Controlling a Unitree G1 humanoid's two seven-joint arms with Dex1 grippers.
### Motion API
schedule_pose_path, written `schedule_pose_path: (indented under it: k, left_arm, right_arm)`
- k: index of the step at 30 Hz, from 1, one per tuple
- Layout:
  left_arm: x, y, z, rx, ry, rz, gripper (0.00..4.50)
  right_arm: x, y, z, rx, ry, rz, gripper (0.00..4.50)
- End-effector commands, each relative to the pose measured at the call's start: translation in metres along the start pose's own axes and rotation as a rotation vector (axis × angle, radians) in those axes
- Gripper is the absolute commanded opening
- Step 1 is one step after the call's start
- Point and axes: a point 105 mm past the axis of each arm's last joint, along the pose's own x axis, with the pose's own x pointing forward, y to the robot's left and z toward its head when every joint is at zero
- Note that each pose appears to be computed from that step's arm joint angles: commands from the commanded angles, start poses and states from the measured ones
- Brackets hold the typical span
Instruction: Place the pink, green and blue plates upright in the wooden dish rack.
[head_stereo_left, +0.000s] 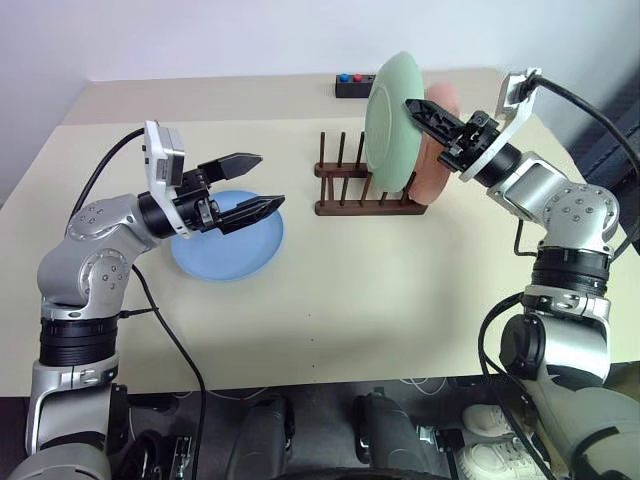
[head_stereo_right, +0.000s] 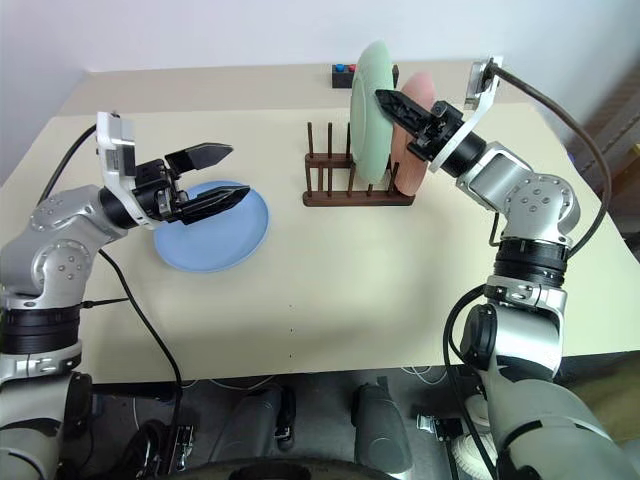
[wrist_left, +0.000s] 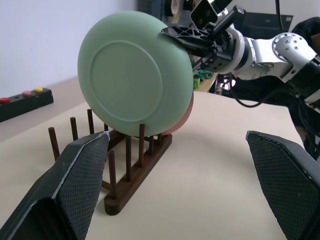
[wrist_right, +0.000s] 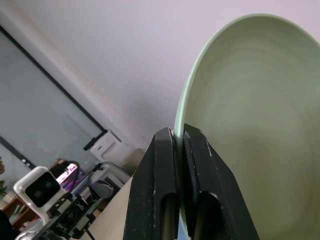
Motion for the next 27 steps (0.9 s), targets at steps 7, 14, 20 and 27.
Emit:
schedule_pose_path:
  k: [7,14,20,27]
  left_arm:
    - [-0.002,-0.004,0.012,0.041,-0.022,-0.010,4.50]
    - [-0.001,-0.004,0.012,0.042,-0.022,-0.012,4.50]
    - [-0.001,-0.004,0.012,0.040,-0.021,-0.014,4.50]
    - [-0.004,-0.003,0.013,0.044,-0.015,-0.006,4.50]
  right_arm:
    - [0.001,-0.009,-0.003,-0.051,-0.012,-0.032,0.04]
    - [0.002,-0.003,-0.005,-0.109,0.005,0.002,1.39]
    - [0.002,0.000,0.006,-0.158,-0.028,-0.006,4.37]
    - [-0.003,0.032,0.054,-0.373,-0.219,0.052,4.45]
